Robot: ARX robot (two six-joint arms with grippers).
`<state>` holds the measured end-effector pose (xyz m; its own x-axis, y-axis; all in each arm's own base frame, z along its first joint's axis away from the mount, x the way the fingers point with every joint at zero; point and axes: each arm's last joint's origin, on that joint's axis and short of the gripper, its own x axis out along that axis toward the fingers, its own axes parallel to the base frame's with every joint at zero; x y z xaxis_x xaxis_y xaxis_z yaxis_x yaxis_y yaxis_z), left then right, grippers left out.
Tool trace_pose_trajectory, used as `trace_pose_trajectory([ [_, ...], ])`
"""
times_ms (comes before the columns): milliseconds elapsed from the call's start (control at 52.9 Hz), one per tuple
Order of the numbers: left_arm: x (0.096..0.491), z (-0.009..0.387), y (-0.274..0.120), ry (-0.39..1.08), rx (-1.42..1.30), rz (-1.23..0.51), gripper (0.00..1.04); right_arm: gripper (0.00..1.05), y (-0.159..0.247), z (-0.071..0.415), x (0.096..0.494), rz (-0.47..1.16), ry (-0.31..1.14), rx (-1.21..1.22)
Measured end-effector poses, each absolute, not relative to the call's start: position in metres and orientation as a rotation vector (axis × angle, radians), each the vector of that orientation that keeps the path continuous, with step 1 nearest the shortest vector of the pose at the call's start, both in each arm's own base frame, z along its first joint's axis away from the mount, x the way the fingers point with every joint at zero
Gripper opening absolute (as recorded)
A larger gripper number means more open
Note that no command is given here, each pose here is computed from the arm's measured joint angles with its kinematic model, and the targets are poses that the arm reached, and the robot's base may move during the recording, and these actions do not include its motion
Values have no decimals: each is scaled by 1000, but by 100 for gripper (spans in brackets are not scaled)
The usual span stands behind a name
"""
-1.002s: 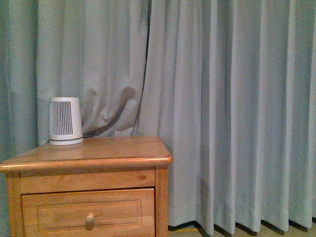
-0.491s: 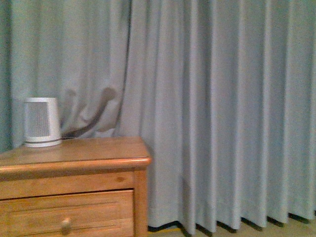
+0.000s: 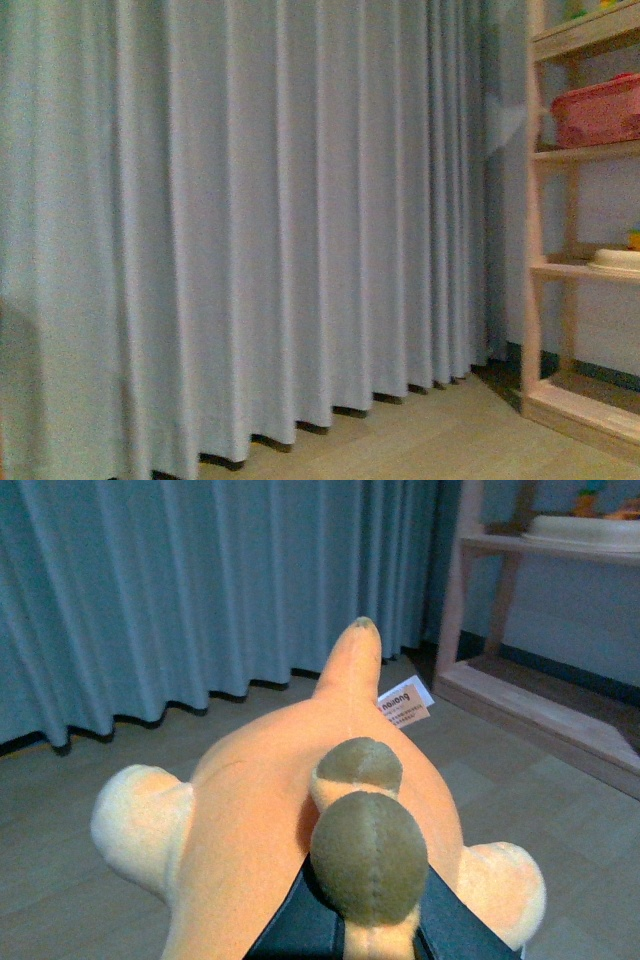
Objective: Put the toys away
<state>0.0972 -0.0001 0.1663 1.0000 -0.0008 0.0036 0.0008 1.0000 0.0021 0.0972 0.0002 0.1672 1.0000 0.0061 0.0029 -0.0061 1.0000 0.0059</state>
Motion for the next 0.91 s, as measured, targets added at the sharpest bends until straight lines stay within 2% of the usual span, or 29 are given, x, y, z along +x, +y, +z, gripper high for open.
trace_pose_trajectory([
  [907, 97, 166, 0, -4, 2, -8, 99, 6, 0, 167, 97, -4, -3, 6],
])
